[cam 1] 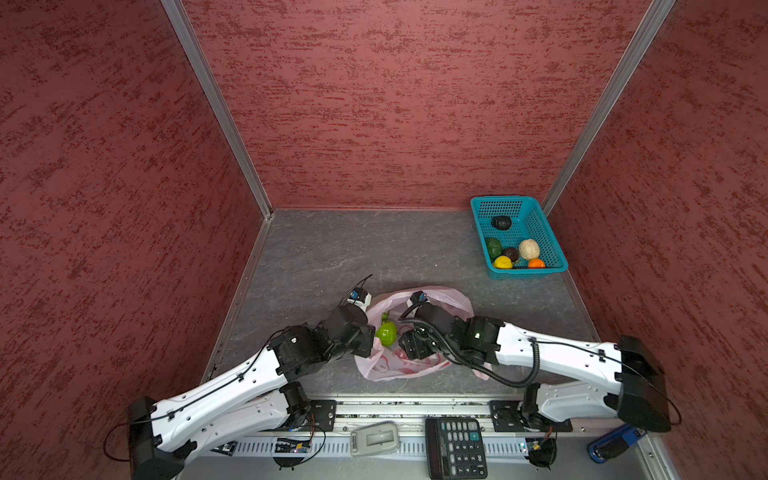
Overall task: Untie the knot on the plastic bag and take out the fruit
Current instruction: 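Lower the right gripper into the bag toward the green fruits, then close the right gripper on the larger spotted green fruit and lift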
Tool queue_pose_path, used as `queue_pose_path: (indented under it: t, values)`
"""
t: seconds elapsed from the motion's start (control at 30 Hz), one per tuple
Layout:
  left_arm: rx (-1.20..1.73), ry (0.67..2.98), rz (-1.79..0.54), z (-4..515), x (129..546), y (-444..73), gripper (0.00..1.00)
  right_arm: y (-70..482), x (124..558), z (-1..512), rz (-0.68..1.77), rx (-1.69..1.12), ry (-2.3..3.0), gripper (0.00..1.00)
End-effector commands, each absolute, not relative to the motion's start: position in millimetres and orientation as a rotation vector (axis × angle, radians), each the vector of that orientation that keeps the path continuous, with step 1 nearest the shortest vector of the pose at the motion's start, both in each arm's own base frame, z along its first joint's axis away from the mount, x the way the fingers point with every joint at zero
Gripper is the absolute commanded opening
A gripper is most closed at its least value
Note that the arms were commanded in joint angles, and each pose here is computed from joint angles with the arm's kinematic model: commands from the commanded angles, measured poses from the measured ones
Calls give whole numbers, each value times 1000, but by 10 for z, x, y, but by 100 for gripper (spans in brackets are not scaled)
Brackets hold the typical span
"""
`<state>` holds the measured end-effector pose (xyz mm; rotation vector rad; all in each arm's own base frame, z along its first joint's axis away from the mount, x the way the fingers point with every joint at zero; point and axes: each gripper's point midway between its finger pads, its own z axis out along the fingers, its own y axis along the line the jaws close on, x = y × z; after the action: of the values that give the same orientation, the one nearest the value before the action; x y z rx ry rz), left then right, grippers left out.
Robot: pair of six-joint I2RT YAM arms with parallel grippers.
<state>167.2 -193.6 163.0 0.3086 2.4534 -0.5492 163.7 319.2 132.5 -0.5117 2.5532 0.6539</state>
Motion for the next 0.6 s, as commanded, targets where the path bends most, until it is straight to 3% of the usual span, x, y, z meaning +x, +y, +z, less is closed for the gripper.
queue_pose_path:
  t: [0.0, 0.57]
  values:
    - [299, 2408, -585, 1788, 1710, -1989, 0, 3468, 1694, 1475, 801, -520, 2462, 79]
    - [311, 2395, -647, 1873, 1703, -2066, 0, 3660, 1963, 963, 851, -141, 2493, 80]
